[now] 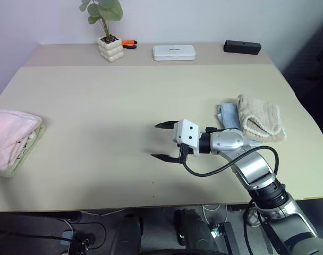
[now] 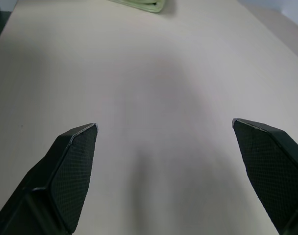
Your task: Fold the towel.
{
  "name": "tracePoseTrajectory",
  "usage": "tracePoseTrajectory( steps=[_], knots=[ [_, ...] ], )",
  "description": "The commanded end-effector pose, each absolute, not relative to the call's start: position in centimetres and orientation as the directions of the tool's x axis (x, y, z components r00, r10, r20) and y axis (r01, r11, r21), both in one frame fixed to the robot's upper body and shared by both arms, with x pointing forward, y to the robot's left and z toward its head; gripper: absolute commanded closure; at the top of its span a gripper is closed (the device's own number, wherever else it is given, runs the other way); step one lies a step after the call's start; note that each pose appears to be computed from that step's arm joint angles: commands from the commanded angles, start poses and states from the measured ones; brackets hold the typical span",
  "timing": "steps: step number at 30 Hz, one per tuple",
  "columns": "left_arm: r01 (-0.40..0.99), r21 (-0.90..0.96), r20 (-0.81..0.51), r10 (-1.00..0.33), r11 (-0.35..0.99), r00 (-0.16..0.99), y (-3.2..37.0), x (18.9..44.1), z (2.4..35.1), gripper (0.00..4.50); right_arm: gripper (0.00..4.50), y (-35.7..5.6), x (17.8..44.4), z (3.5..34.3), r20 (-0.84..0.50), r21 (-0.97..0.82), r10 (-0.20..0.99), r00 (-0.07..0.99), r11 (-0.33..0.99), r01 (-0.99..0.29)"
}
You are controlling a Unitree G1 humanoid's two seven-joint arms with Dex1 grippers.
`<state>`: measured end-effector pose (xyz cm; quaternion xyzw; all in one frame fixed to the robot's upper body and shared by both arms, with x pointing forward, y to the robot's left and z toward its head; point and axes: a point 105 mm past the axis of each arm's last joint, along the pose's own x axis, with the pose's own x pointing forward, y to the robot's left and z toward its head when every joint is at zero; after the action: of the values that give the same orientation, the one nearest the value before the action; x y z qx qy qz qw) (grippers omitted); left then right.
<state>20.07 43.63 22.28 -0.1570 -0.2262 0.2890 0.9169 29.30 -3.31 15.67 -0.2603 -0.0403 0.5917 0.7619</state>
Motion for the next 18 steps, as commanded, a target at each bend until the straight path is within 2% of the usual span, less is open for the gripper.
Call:
tracePoseTrajectory(
  steps=[1,2,5,7,12,18],
  knots=[
    [-0.264,-0.202,0.346,0.321,0.943,0.882,37.7,24.1,23.2,0.40,0.00,-3.8,30.1,17.2,-0.189,-0.464,0.920,0.342,0.223,-0.857],
    [-0.204,-0.148,0.327,0.242,0.968,0.913,36.2,25.0,22.9,0.40,0.00,-3.9,30.3,17.2,-0.183,-0.459,0.915,0.359,0.243,-0.854],
    [0.125,0.125,0.159,-0.144,0.984,0.977,26.4,29.0,19.1,0.40,0.00,-5.9,32.3,16.5,-0.159,-0.403,0.838,0.522,0.427,-0.810],
    [0.244,0.180,0.098,-0.264,0.953,0.960,22.7,29.7,17.3,0.40,0.00,-7.3,33.0,15.9,-0.146,-0.338,0.788,0.599,0.529,-0.778],
    [0.353,0.252,0.038,-0.374,0.901,0.927,20.2,30.2,15.3,0.40,0.00,-10.2,32.8,14.5,-0.134,-0.234,0.691,0.710,0.674,-0.701],
    [0.453,0.237,-0.022,-0.461,0.860,0.887,19.6,29.9,13.9,0.40,0.00,-13.1,31.8,13.0,-0.178,-0.227,0.610,0.772,0.738,-0.635]
  ],
)
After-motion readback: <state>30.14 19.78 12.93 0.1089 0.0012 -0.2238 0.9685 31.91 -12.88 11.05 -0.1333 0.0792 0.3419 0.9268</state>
